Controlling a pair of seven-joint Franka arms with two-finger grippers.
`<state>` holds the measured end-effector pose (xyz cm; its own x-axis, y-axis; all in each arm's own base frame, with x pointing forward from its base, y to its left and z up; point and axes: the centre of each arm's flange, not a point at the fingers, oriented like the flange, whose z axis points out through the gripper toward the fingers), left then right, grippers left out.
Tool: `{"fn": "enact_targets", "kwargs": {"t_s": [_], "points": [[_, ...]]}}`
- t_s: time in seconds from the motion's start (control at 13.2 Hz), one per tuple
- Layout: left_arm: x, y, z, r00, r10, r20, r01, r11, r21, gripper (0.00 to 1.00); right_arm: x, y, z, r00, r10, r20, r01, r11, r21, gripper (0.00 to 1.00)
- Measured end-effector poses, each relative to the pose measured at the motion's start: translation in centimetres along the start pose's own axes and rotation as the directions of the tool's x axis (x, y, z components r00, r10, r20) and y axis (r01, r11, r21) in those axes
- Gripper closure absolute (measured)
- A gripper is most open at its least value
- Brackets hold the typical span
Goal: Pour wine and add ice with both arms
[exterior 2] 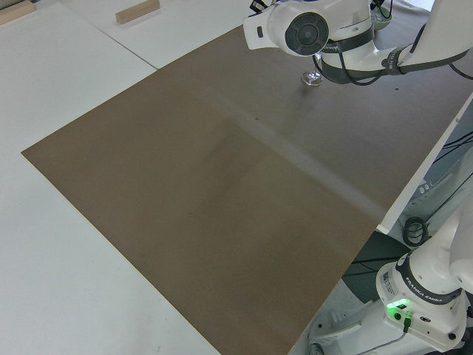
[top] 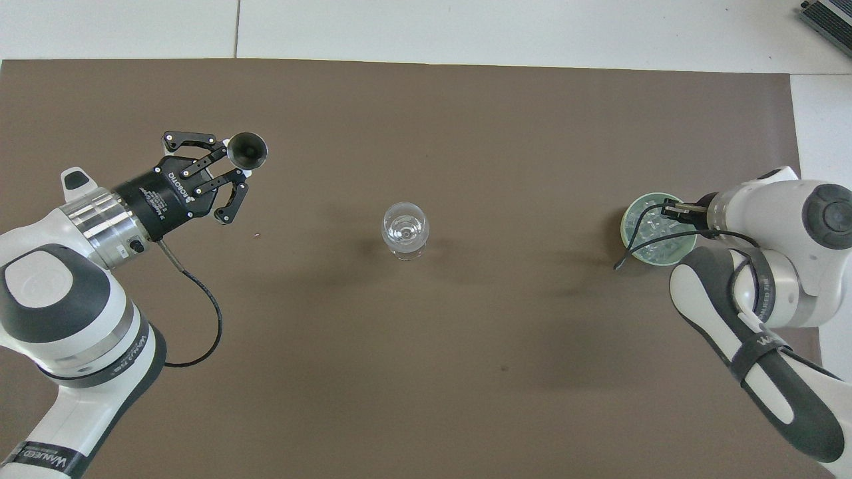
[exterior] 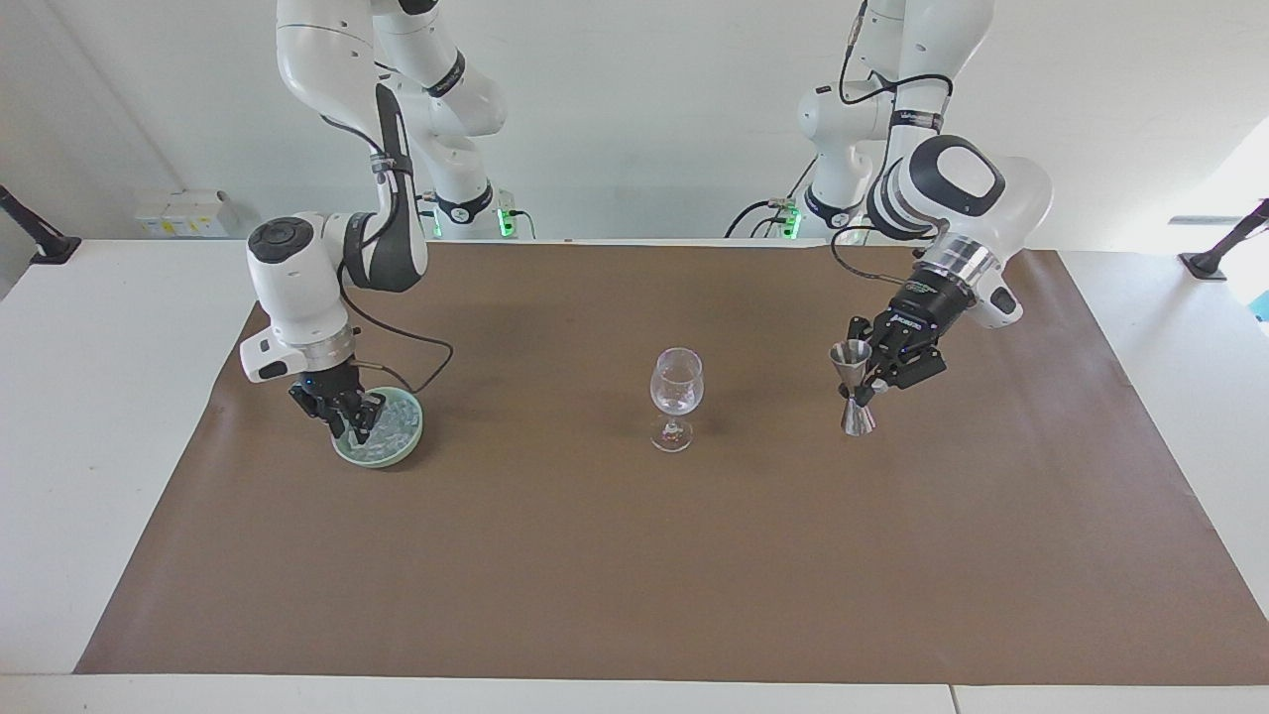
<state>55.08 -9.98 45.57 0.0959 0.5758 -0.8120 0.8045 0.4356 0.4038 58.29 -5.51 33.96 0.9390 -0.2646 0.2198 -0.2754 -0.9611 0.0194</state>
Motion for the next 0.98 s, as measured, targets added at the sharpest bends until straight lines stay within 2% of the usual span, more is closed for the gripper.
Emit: {"fn": "enact_targets", "kwargs": {"t_s": [0.3,0.53,0.76,0.98], "points": [[1.1,1.2,-1.4,0.992,-0.125,-0.026,0.126,0.991,0.039,0.78,-0.1,-0.3,0.3,0.998,0.066,0.005,-0.066,0.998,0.0,0.54],[2.2,1.4,-2.2,0.969,-0.235,-0.074,0.24,0.969,0.065,0.78,-0.1,-0.4,0.6,0.997,0.073,0.009,-0.073,0.997,-0.001,0.51],[4.0,1.2,-2.9,0.931,-0.347,-0.111,0.354,0.934,0.053,0.78,0.1,-0.4,0.8,0.996,0.087,0.01,-0.087,0.996,-0.001,0.52],[7.5,0.9,-4.6,0.876,-0.461,-0.141,0.469,0.883,0.027,0.78,0.1,-0.5,1.1,0.995,0.098,0.014,-0.098,0.995,-0.002,0.53]]}}
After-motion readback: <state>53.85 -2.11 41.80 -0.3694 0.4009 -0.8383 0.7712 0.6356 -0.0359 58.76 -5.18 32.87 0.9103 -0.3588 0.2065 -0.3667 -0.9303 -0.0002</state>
